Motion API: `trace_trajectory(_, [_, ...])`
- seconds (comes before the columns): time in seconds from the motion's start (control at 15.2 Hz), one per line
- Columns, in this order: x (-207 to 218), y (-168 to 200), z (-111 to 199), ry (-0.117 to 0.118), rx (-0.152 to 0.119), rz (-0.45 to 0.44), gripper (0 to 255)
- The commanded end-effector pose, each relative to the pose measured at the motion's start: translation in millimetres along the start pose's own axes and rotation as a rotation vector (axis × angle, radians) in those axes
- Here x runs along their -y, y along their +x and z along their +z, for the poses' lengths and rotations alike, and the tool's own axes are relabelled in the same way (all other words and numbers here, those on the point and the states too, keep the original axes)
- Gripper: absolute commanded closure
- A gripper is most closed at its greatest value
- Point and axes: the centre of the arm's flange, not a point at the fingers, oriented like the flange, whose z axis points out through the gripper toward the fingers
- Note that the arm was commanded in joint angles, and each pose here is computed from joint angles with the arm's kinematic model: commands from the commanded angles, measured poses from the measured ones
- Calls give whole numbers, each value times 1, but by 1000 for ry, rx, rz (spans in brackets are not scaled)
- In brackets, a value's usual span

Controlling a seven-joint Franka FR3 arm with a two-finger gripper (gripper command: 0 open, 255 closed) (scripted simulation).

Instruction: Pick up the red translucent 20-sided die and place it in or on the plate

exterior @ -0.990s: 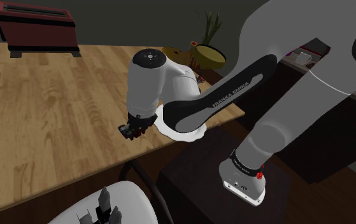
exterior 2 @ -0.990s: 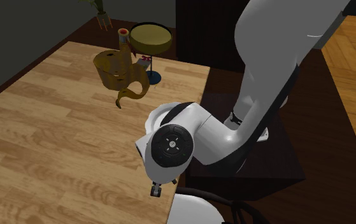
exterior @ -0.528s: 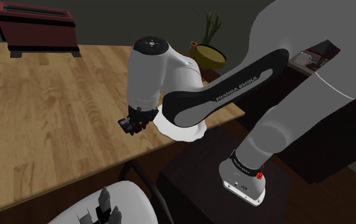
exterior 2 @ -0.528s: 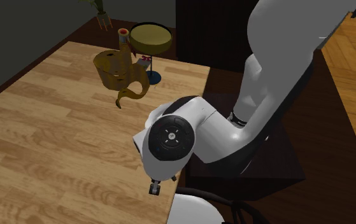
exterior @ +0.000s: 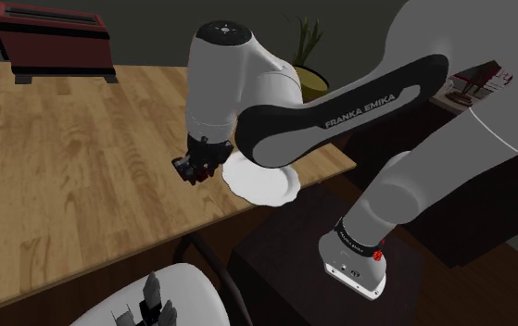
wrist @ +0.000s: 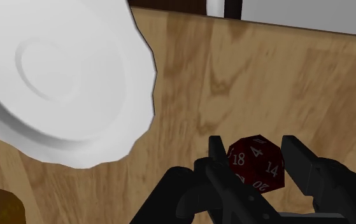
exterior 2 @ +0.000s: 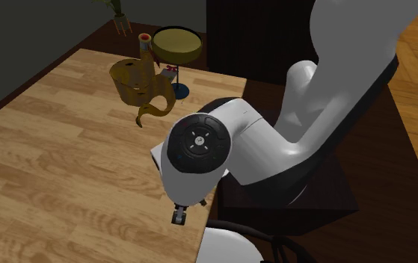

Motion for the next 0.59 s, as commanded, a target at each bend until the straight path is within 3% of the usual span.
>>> trace_trajectory(0.0, [-1,0,-10,0,0,0,255])
trace_trajectory(0.13, [-2,2,-20,0,0,0,255])
trace_trajectory(0.53, [-80,-8,-14,0,0,0,255])
